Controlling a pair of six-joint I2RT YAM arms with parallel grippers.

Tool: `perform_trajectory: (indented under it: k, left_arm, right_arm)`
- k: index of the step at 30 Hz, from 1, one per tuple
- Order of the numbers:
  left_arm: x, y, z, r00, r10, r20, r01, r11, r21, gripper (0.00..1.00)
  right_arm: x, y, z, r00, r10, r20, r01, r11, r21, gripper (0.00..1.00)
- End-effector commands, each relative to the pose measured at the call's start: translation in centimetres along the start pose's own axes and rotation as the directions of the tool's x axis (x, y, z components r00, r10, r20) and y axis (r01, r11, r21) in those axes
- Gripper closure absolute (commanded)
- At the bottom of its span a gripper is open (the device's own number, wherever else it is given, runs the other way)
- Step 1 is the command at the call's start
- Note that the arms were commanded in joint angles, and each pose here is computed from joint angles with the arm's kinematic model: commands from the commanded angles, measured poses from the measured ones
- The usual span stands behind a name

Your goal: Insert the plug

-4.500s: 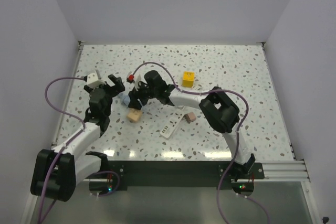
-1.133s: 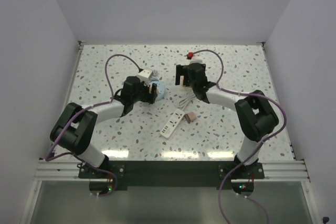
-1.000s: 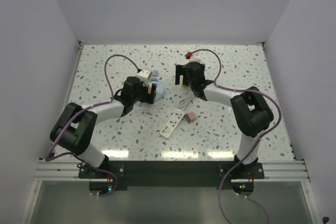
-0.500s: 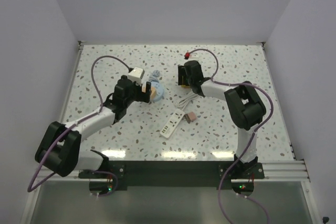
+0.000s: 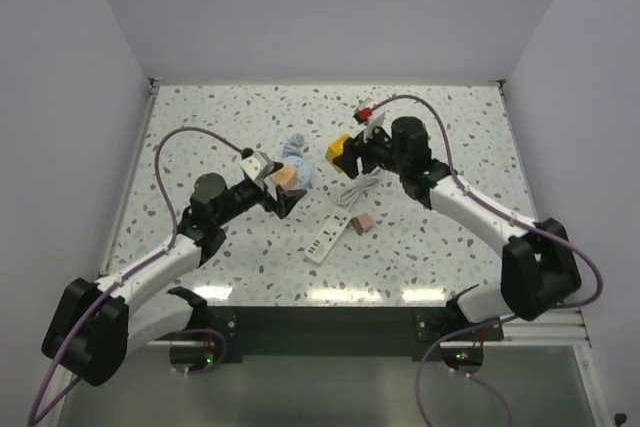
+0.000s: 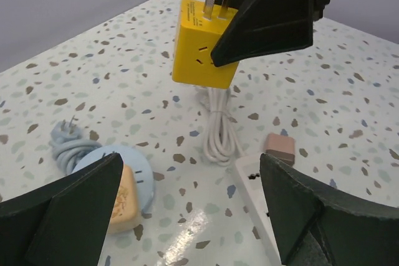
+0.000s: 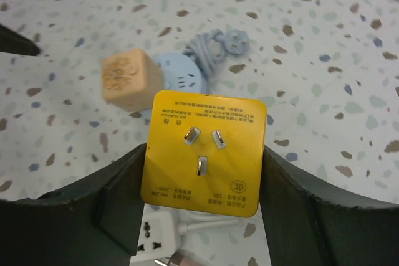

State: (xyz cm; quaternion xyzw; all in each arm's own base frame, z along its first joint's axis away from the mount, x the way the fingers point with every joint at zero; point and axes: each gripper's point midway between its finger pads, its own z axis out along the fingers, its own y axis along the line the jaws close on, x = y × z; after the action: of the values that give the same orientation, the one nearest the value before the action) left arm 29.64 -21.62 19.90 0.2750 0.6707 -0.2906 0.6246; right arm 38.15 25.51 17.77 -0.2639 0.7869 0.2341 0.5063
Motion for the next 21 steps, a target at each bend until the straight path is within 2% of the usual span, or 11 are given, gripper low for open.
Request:
perform_trajectory:
  k: [1,7,10,11,21]
  left_arm:
    - [-2.1,-4.2,-0.3,0.990,0.082,0.118,-0.108,0.964,0.242,0.03]
    - [-1.9,-6.7,-0.6,0.987,0.093,0.127,-0.137,0.908,0.397,0.04]
    - [-2.0,-8.6,-1.1,0.985,0.098,0.144,-0.158,0.845,0.511,0.04]
    - [-1.7,-9.3,-1.3,0.986,0.095,0.139,-0.157,0.817,0.555,0.04]
    - [-1.7,-12.1,0.2,0.982,0.145,0.121,-0.189,0.728,0.659,0.04]
  right_arm:
    - [-1.3,6.1,-3.9,0.985,-0.131,0.109,0.160,0.932,-0.324,0.56]
    - [-0.9,11.1,-9.8,0.974,-0.163,0.157,0.224,0.802,-0.554,0.58]
    - [-0.4,12.6,-11.5,0.974,-0.172,0.150,0.228,0.745,-0.627,0.60]
    - [-0.2,12.8,-11.8,0.974,-0.173,0.147,0.227,0.736,-0.638,0.61]
    - [0.9,14.1,-10.4,0.973,-0.210,0.096,0.215,0.670,-0.710,0.67]
